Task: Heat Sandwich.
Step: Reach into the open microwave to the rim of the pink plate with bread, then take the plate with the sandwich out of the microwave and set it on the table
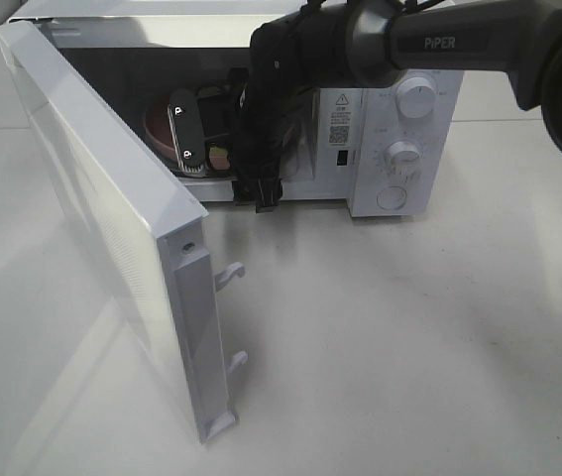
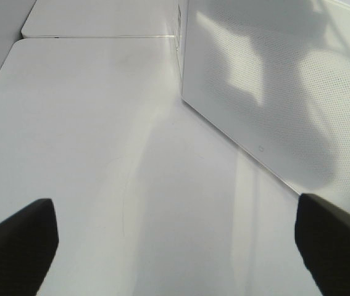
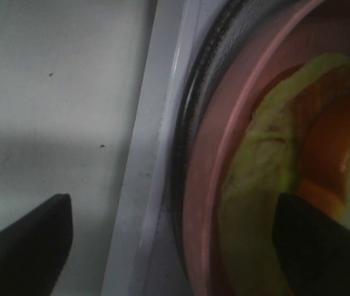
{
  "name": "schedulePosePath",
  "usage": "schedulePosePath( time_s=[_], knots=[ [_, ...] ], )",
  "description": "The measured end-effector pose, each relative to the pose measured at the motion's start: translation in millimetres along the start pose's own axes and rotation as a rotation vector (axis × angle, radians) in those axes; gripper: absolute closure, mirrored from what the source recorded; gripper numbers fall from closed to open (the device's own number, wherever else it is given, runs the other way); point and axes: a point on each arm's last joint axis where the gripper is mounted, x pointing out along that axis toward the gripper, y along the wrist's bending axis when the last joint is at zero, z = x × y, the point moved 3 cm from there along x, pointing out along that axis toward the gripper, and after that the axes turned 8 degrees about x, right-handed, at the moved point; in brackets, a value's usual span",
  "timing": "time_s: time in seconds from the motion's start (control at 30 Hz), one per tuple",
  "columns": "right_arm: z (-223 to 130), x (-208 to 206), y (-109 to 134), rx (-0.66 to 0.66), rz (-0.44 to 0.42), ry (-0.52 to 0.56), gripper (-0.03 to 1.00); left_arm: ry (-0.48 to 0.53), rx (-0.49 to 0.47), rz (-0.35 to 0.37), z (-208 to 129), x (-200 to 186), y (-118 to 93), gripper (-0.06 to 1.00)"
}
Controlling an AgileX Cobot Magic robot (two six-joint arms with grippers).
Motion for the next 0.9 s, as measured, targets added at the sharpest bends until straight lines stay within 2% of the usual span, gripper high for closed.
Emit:
schedulePosePath(
  time_s=[0.13, 0.17, 0.2, 0.27, 0.3, 0.33, 0.4, 0.43, 0.6, 0.9],
  knots=[
    [0.0, 1.3, 1.3, 0.006, 0.007, -0.001, 0.28, 0.000, 0.001, 0.001, 0.0, 0.0, 0.1, -0.04],
    [0.0, 1.3, 1.3, 0.006, 0.007, -0.001, 0.28, 0.000, 0.001, 0.001, 0.0, 0.0, 0.1, -0.04],
    [0.0, 1.3, 1.3, 0.006, 0.007, -0.001, 0.37, 0.000, 0.001, 0.001, 0.0, 0.0, 0.1, -0.04],
    [-0.3, 1.3, 1.8, 0.007, 0.011, 0.002, 0.50, 0.000, 0.001, 0.001, 0.0, 0.0, 0.1, -0.04],
    [-0.3, 1.3, 1.8, 0.007, 0.011, 0.002, 0.50, 0.000, 0.001, 0.001, 0.0, 0.0, 0.1, -0.04],
    [0.2, 1.0, 0.8, 0.009, 0.006, -0.002, 0.67, 0.000, 0.001, 0.001, 0.0, 0.0, 0.1, -0.04],
    [1.2, 0.2, -1.0, 0.015, -0.002, -0.006, 0.83, 0.000, 0.001, 0.001, 0.0, 0.0, 0.1, -0.04],
    [1.2, 0.0, -1.2, 0.015, -0.002, -0.006, 0.86, 0.000, 0.001, 0.001, 0.0, 0.0, 0.1, -0.04],
    [0.3, 0.0, 0.6, 0.020, 0.013, 0.002, 0.92, 0.000, 0.001, 0.001, 0.0, 0.0, 0.1, -0.04],
    [-0.6, 0.0, 2.0, 0.012, 0.024, 0.009, 0.93, 0.000, 0.001, 0.001, 0.0, 0.0, 0.1, -0.04]
  ],
)
